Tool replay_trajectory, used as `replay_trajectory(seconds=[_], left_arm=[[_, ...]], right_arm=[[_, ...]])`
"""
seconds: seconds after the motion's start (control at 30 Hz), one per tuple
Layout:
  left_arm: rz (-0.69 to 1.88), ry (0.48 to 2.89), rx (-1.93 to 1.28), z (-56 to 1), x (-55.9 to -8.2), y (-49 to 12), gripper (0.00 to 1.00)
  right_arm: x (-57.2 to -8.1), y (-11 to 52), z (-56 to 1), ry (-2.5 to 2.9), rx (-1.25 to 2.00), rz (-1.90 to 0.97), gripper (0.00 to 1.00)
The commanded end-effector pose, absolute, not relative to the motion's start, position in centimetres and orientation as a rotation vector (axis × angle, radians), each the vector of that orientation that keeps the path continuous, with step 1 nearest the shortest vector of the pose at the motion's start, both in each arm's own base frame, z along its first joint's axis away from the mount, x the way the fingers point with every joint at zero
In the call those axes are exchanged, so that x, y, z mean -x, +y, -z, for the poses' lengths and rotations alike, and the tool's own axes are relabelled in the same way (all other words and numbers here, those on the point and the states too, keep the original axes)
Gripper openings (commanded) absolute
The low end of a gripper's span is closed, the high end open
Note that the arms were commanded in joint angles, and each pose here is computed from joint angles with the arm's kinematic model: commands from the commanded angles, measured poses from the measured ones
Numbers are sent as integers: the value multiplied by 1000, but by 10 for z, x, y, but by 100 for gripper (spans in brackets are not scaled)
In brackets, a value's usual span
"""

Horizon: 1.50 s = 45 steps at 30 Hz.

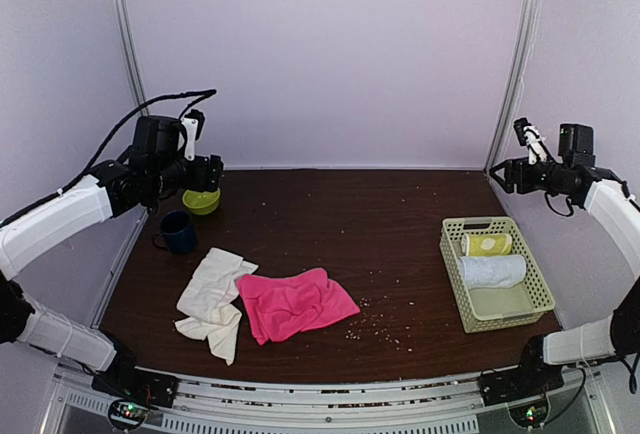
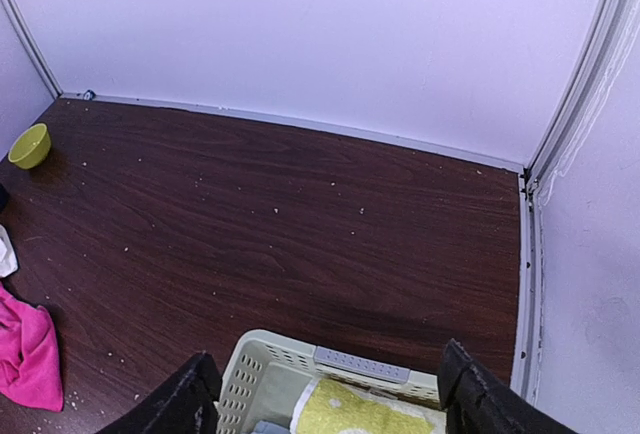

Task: Roll the towels
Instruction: Move the towel to the corner of the board.

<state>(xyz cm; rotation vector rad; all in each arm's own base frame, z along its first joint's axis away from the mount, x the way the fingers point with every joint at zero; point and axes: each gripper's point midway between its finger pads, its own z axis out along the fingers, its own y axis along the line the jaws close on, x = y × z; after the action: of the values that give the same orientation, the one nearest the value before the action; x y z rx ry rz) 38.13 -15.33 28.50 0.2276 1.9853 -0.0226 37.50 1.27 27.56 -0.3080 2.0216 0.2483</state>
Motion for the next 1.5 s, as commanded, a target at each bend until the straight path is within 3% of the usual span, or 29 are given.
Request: replay_trajectory(seconds=[0.0,0.1,0.4,0.57,0.83,0.93,1.07,1.33,1.47], left_arm=[[110,1958,-214,-296,-387,-148,81],[99,1981,-250,-295,-387,-151,77],[264,2041,-482,-285,-357,-210,92],[424,2081,-668,-263,-318,-252,84],[615,2221,-891,-194,-252,-292,59],[644,2333,-835,-162,-234,-287,61],[678,2483,-770,-115,-208,-274,66],[807,2535,-649,-79,-187,-267,65],[855,2520,-565,-80,-189,-261,67]], right_arm=[[-384,23,-294,1962,296,-254,81],[-388,42,-302,1930,341,-291,87],[-389,148,-302,1897,723,-358,89],[-357,233,-272,1881,1045,-421,85],[-276,336,-183,1857,1552,-500,62],[-247,361,-154,1846,1676,-513,52],[-217,388,-127,1818,1778,-488,46],[-206,420,-104,1789,1772,-437,57],[-212,437,-104,1763,1731,-443,58]])
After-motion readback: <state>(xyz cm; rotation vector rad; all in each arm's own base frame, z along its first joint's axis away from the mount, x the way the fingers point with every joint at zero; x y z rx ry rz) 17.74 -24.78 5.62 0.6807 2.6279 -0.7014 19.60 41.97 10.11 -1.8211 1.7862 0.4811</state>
